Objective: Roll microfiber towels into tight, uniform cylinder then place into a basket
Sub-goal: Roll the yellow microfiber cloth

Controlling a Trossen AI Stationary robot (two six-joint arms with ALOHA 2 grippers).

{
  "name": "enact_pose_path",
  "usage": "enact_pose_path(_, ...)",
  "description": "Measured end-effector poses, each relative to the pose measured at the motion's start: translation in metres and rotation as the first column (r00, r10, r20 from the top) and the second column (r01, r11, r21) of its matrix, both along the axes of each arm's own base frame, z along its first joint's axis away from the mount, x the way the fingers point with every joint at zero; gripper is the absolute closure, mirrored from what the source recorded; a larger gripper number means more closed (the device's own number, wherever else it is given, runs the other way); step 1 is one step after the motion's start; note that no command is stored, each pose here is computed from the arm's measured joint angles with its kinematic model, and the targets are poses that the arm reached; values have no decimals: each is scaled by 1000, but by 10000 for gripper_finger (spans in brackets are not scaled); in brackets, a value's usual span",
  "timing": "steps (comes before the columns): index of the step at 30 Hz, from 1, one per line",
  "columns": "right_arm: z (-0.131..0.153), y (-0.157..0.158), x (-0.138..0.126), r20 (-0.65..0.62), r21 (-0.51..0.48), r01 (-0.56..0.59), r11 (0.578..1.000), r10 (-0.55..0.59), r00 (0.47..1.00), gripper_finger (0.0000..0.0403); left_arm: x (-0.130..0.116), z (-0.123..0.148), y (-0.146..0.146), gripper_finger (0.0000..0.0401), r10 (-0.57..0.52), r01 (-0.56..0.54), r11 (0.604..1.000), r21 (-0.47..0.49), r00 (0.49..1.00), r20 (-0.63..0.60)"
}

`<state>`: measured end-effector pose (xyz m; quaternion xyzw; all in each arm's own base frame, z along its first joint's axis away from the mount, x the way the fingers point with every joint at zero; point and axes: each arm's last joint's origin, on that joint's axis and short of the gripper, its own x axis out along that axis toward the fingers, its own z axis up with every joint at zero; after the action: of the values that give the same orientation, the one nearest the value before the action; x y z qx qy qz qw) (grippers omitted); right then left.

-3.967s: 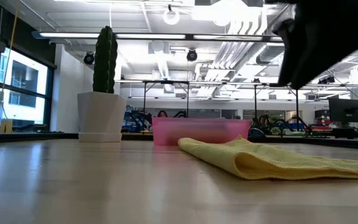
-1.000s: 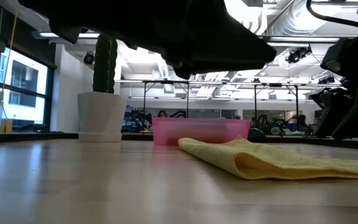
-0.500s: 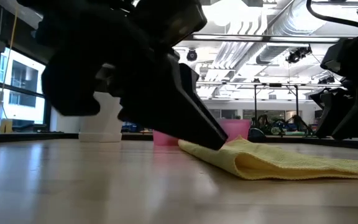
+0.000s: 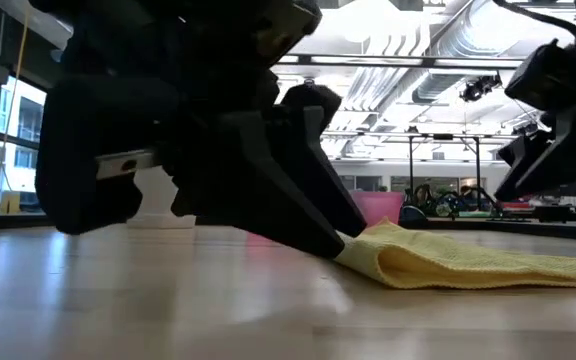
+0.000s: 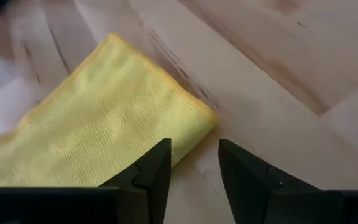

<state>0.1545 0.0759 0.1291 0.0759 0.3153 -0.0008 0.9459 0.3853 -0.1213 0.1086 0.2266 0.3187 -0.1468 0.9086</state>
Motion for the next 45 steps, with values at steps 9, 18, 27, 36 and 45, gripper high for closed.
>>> enact_pose_path(9,7,3,5,76,114,37,993,-46,996,249,5,-3,9,277,-44,40,993,107,998,34)
enact_pose_path(18,9,8,5,89,7,-197,980,195,977,249,8,-15,10,277,-49,45,992,120,998,32)
enact_pose_path(27,5,13,13,125,-34,-261,965,263,957,249,9,-20,9,277,-4,3,999,41,1000,19)
enact_pose_path(36,-11,30,18,27,-147,-424,894,432,902,249,8,-21,9,302,64,-64,998,-21,998,-4)
enact_pose_path(45,-19,56,37,-76,-263,-535,803,535,841,249,7,-23,9,315,129,-132,987,-94,991,-29)
